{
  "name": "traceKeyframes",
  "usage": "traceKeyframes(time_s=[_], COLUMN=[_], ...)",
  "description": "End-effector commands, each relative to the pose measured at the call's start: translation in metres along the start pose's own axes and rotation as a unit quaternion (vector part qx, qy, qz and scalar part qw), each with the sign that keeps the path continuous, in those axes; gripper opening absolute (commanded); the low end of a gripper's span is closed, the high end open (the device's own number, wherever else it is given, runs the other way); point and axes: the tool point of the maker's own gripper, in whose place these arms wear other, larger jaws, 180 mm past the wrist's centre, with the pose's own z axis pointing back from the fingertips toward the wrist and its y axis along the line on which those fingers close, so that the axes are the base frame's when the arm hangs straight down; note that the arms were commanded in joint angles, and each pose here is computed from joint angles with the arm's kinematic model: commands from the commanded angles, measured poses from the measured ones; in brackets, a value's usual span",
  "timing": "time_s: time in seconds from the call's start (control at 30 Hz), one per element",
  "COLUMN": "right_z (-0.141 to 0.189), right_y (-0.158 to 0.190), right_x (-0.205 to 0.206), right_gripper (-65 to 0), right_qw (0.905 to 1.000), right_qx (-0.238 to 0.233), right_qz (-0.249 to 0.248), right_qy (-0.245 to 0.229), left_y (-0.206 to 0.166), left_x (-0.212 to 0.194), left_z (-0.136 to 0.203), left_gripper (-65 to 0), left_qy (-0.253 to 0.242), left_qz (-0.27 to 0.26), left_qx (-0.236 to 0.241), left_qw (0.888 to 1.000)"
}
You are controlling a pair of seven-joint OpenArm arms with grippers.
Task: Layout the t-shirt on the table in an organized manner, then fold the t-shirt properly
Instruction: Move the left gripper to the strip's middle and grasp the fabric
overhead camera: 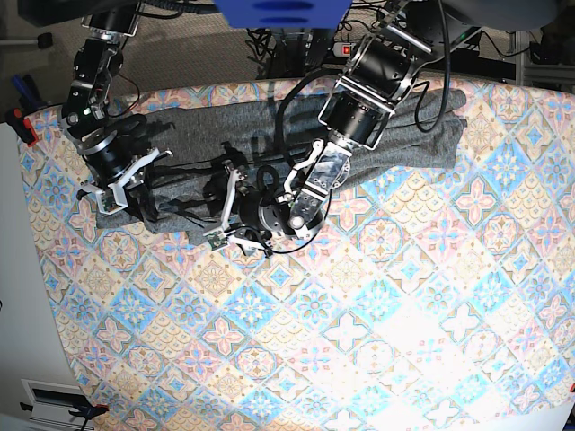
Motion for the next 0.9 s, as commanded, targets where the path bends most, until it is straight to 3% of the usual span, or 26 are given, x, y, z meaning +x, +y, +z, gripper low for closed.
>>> traceKeyframes(time_s=[0.0,0.17,0.27,0.43,0.73,0.87], right_z=[0.003,0.004,0.004,0.004,0.004,0.003], right_y=[-0.004,-0.003,-0.003,-0.003,-0.002,-0.002], right_x=[0.016,0.015,0.015,0.015,0.014,0.013], right_gripper=[-65.0,-65.0,-65.0,-65.0,-65.0,-65.0], right_qw=[0.9996,0.9996,0.9996,0.9996,0.9997,0.9997], right_qx=[-0.002,-0.002,-0.002,-0.001,0.000,0.000], right_qz=[0.009,0.009,0.009,0.009,0.008,0.007], right_qy=[-0.026,-0.025,-0.025,-0.025,-0.024,-0.023], left_y=[0.007,0.017,0.020,0.020,0.022,0.018], left_x=[0.018,0.006,0.011,0.018,0.021,0.051], left_z=[0.002,-0.007,-0.008,-0.007,-0.006,0.003], left_gripper=[-22.6,-25.8,-38.0,-65.0,-65.0,-65.0], left_qy=[-0.019,-0.005,-0.018,-0.038,-0.043,-0.095], left_qz=[-0.007,0.012,0.015,0.015,0.015,0.028], left_qx=[0.005,-0.003,-0.003,-0.003,-0.002,-0.013], left_qw=[1.000,1.000,1.000,0.999,0.999,0.995])
